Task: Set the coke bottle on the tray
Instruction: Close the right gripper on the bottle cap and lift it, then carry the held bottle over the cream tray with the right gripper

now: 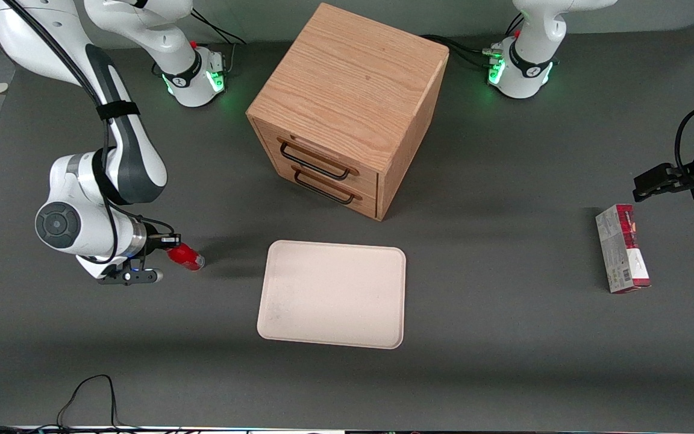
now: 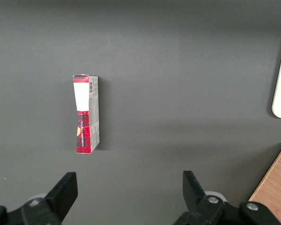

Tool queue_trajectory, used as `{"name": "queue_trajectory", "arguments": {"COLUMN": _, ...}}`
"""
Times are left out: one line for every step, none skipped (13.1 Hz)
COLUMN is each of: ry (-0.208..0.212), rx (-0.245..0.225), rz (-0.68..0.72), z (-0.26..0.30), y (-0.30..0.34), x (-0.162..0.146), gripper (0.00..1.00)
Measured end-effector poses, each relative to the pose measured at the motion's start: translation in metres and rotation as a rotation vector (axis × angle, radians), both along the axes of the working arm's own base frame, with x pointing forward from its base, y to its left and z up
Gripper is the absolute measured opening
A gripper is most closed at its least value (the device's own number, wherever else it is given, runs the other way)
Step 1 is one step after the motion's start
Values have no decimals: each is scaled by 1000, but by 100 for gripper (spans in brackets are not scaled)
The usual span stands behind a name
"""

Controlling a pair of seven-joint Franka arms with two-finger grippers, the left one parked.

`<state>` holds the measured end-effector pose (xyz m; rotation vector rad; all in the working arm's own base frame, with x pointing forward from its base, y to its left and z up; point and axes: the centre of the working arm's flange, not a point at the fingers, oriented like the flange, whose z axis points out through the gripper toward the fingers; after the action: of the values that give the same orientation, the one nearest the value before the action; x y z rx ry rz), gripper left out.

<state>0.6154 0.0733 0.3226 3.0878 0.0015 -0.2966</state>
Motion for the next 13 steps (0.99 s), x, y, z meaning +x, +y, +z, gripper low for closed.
{"name": "queue_trajectory", "arguments": {"ry": 0, "rx": 0, "rz": -2, "z": 1, "y": 0, "x": 0, "gripper": 31}}
{"name": "queue_trajectory", "arguments": {"ry": 1, "rx": -1, "rz": -3, "z": 6, "y": 0, "x": 2, "gripper": 31}}
{"name": "queue_trajectory", "arguments": {"ry": 19, "rx": -3, "rz": -4, "z": 20, "y": 1, "x": 3, "gripper": 31}}
{"name": "queue_trajectory", "arguments": {"ry": 42, "rx": -5, "rz": -5, "z": 44, "y": 1, "x": 7, "gripper": 31}}
{"name": "queue_trajectory", "arguments": {"ry": 61, "rx": -7, "rz": -7, "z": 79, "y": 1, "x": 10, "gripper": 31}}
{"name": "queue_trajectory", "arguments": {"ry": 75, "rx": -8, "rz": -11, "z": 121, "y": -1, "x": 11, "gripper": 31}}
{"name": "queue_trajectory", "arguments": {"ry": 80, "rx": -5, "rz": -19, "z": 161, "y": -4, "x": 9, "gripper": 31}}
{"name": "queue_trajectory", "arguments": {"ry": 80, "rx": 4, "rz": -30, "z": 197, "y": -10, "x": 5, "gripper": 31}}
{"name": "queue_trajectory", "arguments": {"ry": 81, "rx": 8, "rz": -41, "z": 227, "y": -17, "x": 0, "gripper": 31}}
{"name": "queue_trajectory", "arguments": {"ry": 92, "rx": 7, "rz": -52, "z": 250, "y": -24, "x": -6, "gripper": 31}}
{"name": "queue_trajectory", "arguments": {"ry": 105, "rx": 7, "rz": -62, "z": 270, "y": -30, "x": -11, "gripper": 31}}
{"name": "queue_trajectory", "arguments": {"ry": 110, "rx": 8, "rz": -70, "z": 285, "y": -35, "x": -16, "gripper": 31}}
{"name": "queue_trajectory", "arguments": {"ry": 107, "rx": 9, "rz": -73, "z": 294, "y": -37, "x": -17, "gripper": 31}}
